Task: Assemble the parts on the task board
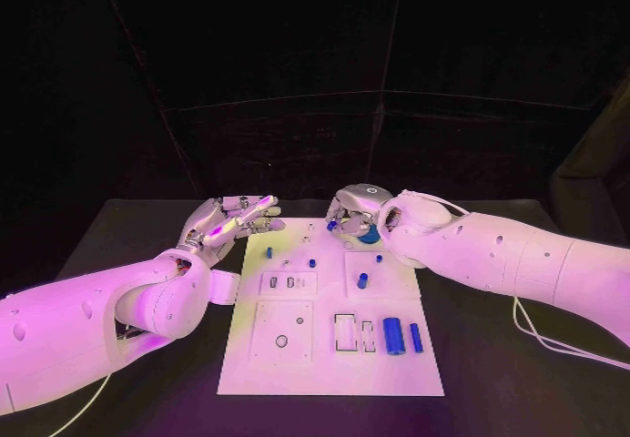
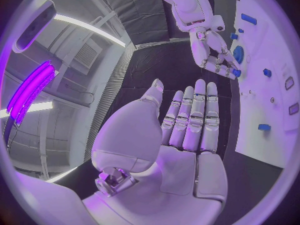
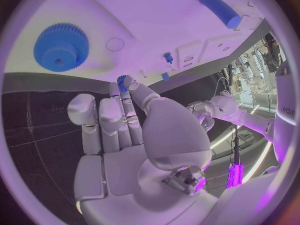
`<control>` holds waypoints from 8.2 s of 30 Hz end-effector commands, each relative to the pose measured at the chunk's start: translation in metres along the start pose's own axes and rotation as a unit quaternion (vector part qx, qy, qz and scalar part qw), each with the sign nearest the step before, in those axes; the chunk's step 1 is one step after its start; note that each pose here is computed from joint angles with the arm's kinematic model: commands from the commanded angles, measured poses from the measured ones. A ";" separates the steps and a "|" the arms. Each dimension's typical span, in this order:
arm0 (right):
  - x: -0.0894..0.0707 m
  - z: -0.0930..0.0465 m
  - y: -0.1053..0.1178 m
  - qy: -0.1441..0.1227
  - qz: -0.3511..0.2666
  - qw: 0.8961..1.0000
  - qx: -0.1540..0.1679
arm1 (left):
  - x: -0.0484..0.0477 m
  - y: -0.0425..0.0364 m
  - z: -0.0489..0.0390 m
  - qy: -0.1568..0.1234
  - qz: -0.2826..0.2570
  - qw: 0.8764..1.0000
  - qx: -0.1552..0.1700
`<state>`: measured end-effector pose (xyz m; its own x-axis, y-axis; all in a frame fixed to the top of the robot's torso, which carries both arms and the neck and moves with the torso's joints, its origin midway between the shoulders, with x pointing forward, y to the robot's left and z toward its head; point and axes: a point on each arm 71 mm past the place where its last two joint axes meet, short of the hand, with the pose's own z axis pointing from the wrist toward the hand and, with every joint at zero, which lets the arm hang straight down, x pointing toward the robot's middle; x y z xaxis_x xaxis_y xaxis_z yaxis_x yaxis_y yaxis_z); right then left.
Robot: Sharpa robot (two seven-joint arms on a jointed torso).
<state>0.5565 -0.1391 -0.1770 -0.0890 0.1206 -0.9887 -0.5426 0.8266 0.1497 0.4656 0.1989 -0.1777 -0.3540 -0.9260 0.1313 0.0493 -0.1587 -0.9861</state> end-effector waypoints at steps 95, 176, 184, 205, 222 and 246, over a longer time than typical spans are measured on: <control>-0.009 -0.051 -0.070 0.049 0.089 0.983 0.153 | -0.0058 -0.0015 0.0031 0.016 -0.008 1.000 -0.007; -0.003 0.009 0.065 -0.011 0.022 0.999 0.036 | -0.0066 -0.0001 0.0024 0.015 -0.007 1.000 -0.012; 0.008 0.021 0.077 0.009 0.017 0.999 0.029 | -0.0065 0.0003 0.0035 0.015 -0.007 1.000 -0.012; 0.017 0.029 0.077 0.027 0.004 0.998 0.051 | -0.0067 0.0006 0.0042 0.015 -0.006 1.000 -0.012; 0.016 0.030 0.071 0.022 -0.010 0.996 0.082 | -0.0064 0.0009 0.0043 0.016 -0.007 1.000 -0.014; -0.009 -0.029 0.024 -0.060 0.116 0.991 -0.006 | -0.0118 0.0008 0.0043 0.011 -0.004 1.000 -0.014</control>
<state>0.5243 -0.1363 -0.1736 -0.1219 0.2585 -0.9583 -0.4457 0.8484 0.2855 0.4734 0.2079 -0.1811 -0.3694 -0.9192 0.1366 0.0120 -0.1517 -0.9884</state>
